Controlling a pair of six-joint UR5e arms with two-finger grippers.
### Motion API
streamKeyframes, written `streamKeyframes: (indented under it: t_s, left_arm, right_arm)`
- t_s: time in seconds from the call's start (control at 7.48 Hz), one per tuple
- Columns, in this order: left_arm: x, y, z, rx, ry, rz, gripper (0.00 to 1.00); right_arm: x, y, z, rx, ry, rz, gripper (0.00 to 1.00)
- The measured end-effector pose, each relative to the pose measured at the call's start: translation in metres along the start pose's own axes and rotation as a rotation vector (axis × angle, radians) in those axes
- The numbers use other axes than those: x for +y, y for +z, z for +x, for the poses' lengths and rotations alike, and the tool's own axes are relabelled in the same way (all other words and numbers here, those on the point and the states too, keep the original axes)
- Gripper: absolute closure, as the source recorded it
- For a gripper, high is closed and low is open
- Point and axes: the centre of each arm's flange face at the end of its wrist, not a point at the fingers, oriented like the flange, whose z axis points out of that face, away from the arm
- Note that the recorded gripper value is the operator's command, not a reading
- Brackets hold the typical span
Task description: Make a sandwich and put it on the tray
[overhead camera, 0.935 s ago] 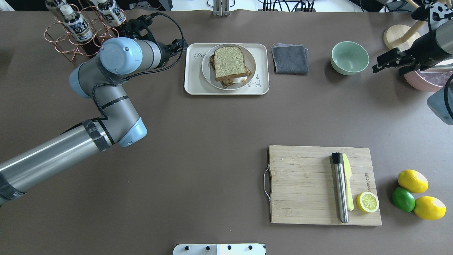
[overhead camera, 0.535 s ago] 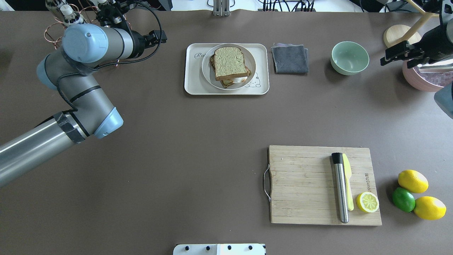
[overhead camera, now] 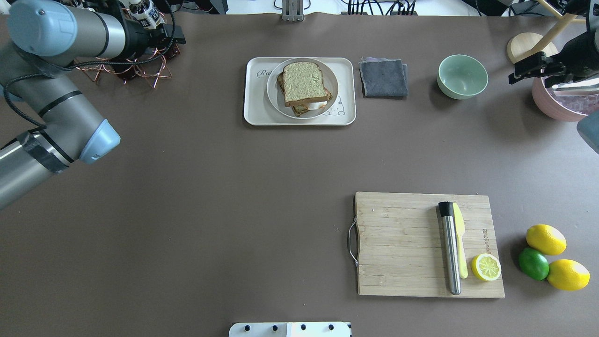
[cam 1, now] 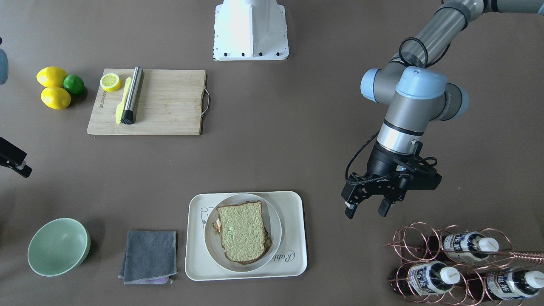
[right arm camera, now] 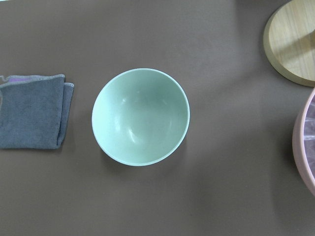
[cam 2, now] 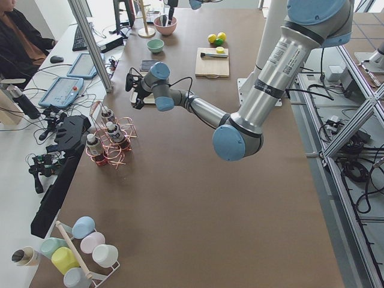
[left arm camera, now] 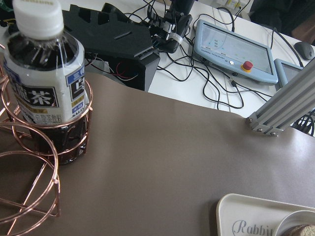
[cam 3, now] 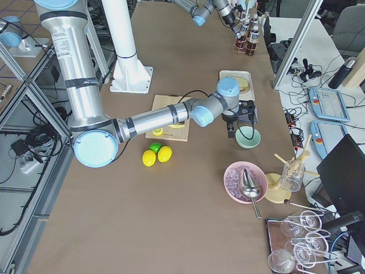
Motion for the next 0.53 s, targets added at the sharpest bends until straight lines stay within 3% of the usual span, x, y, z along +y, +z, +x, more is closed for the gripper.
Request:
streamKeyframes:
  t_s: [0.27,0.53]
  left_arm:
    - [-0.042,-0.037,-0.055,0.026,-0.006,-0.130,0.02]
    - [-0.075,-0.088,-0.138,0.083,0.113,-0.287,0.02]
  right_arm:
    - [-0.006,-0.003,0.025,0.009,0.016,-0.013,0.00]
    - [-0.010,-0.007,0.057,-0.020,-0.027,-0.049,0.00]
